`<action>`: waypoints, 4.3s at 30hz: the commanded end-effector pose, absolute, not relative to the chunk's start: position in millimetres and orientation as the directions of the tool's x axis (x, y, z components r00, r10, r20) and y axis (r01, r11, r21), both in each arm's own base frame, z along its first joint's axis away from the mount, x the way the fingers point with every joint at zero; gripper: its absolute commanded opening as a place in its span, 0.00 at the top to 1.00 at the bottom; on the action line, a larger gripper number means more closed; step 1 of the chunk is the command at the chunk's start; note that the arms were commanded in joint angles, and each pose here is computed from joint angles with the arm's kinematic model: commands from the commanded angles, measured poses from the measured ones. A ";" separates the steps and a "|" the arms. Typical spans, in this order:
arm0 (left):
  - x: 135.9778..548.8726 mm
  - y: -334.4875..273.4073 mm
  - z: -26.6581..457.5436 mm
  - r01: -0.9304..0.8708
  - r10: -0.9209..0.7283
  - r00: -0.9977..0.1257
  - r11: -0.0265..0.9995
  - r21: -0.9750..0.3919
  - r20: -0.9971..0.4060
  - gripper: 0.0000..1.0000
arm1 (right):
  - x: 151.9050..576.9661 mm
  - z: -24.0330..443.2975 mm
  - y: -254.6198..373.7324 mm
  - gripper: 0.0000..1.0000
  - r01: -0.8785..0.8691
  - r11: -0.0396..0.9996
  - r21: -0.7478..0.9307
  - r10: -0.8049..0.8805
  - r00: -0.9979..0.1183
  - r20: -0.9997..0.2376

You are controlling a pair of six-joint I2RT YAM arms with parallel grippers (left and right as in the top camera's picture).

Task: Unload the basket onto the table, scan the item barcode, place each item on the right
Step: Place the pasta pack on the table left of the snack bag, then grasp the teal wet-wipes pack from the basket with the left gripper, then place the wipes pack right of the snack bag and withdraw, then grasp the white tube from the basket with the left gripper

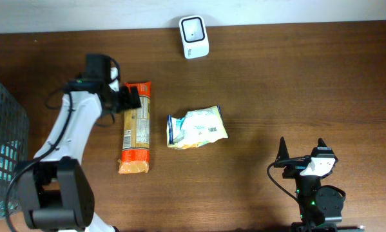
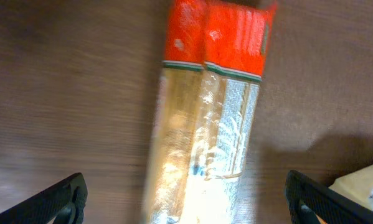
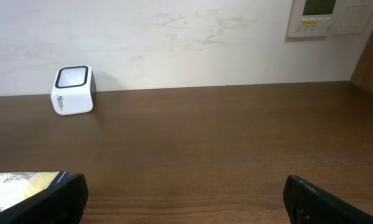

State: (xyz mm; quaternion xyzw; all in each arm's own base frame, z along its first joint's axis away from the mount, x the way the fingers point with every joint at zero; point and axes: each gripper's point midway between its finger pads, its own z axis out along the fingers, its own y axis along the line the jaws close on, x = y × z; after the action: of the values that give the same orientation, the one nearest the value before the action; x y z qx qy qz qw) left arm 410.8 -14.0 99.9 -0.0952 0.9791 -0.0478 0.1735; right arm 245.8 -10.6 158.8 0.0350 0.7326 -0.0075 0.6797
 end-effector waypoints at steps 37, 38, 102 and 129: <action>283.8 353.9 9.4 -0.642 -0.672 -0.732 0.735 -0.216 -0.111 1.00 | 245.3 156.0 -14.3 0.01 0.080 0.996 0.029 0.035 -0.080 -0.996; 285.2 355.6 11.8 -0.650 -0.680 -0.724 0.729 -0.215 -0.116 1.00 | 245.3 156.0 -14.2 0.01 0.080 0.996 0.029 0.035 -0.080 -0.996; 349.8 214.9 409.5 -0.480 -0.211 -0.550 0.872 0.099 -0.808 0.18 | 245.3 156.0 -14.3 0.01 0.080 0.996 0.028 0.035 -0.080 -0.996; 209.6 453.7 70.3 -0.637 -0.541 -0.769 0.692 0.339 -0.341 0.29 | 245.3 156.0 -14.2 0.01 0.080 0.996 0.028 0.035 -0.080 -0.996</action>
State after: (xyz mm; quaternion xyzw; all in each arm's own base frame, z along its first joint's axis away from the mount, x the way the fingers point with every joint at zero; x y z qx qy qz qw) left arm 214.6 451.7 90.8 -0.3561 0.8966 0.2266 0.1342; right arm 245.7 -10.6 158.9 0.0352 0.7324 -0.0074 0.6800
